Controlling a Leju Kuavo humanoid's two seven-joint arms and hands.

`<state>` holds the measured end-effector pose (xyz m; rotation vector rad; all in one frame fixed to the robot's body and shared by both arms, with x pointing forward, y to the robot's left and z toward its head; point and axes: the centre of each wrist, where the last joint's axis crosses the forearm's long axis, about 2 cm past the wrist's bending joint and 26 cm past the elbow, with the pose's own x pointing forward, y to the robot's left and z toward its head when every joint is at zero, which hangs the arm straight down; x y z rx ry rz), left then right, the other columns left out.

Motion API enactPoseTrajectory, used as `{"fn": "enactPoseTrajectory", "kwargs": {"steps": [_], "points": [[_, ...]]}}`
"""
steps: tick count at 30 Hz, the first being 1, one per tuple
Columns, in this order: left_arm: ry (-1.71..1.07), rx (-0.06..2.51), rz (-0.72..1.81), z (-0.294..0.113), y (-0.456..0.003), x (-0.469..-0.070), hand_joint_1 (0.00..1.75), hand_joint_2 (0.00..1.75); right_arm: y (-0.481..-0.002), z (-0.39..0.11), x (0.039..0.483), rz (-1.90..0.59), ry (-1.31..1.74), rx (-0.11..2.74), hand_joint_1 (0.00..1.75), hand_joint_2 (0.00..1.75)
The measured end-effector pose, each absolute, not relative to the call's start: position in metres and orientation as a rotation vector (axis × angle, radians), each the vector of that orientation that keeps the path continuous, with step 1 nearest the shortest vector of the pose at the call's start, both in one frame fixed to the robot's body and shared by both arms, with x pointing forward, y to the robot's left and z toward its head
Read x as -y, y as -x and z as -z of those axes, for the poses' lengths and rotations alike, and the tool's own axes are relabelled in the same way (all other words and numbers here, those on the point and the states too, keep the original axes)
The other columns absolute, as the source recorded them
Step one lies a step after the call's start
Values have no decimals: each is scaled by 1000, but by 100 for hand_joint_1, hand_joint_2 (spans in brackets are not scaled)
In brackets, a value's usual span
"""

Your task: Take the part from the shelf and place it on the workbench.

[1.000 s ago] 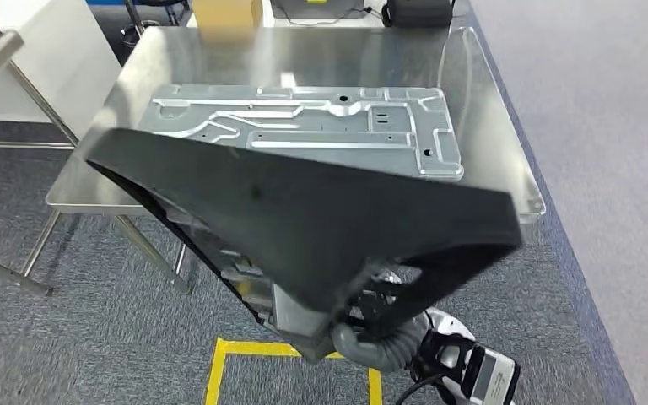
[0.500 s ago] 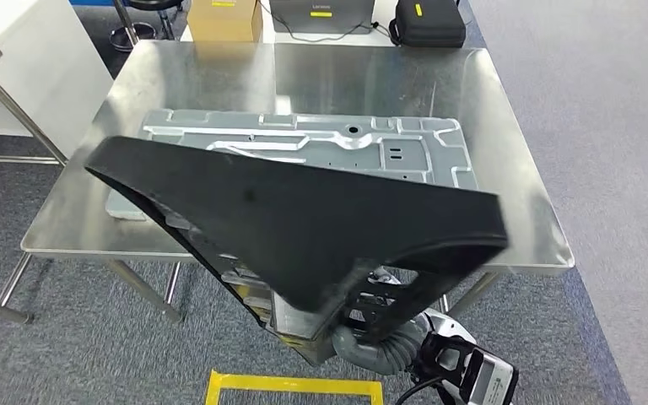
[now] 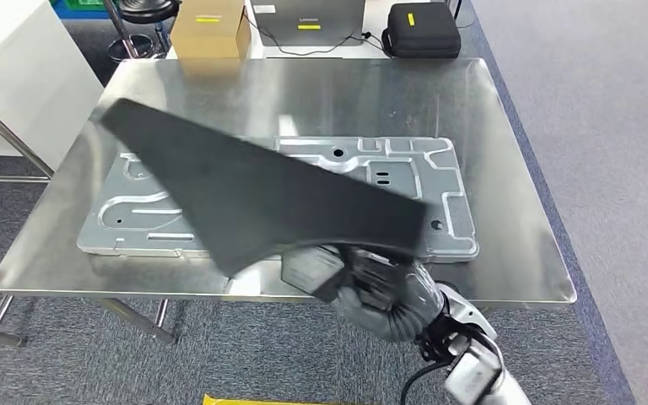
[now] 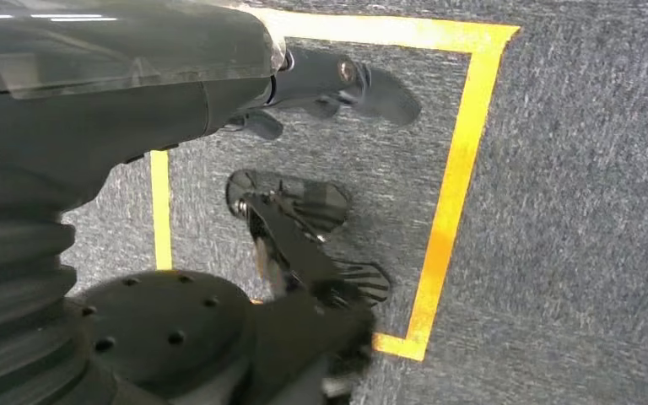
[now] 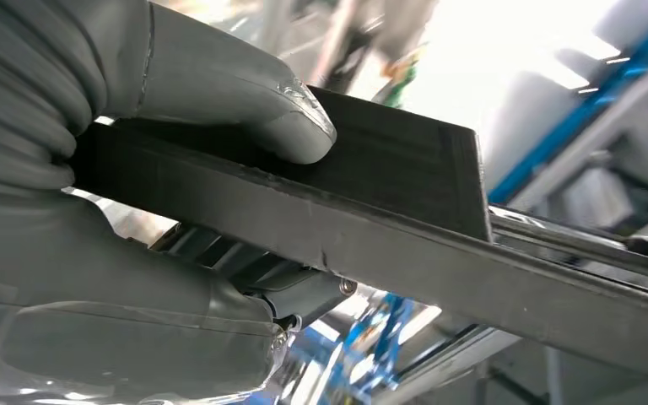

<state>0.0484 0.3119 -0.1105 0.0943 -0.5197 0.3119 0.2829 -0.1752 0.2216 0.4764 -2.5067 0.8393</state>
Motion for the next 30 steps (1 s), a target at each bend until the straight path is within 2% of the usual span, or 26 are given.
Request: {"fn": "enactPoseTrajectory", "kwargs": {"steps": [10,20,24,30], "points": [[-82,533,-304,110,-51,-312,0,175,-315,-244,164,-1022,-136,2512,168,175],[-66,546,-289,110,-53,-311,0,175,-354,-276,143,-1315,515,2462,168,175],[-44,575,-278,110,-56,-311,0,175,-380,-293,136,-1457,760,2347,168,175],[-12,628,-261,109,-59,-310,0,175,-416,-273,131,-1654,905,2049,168,175]]}}
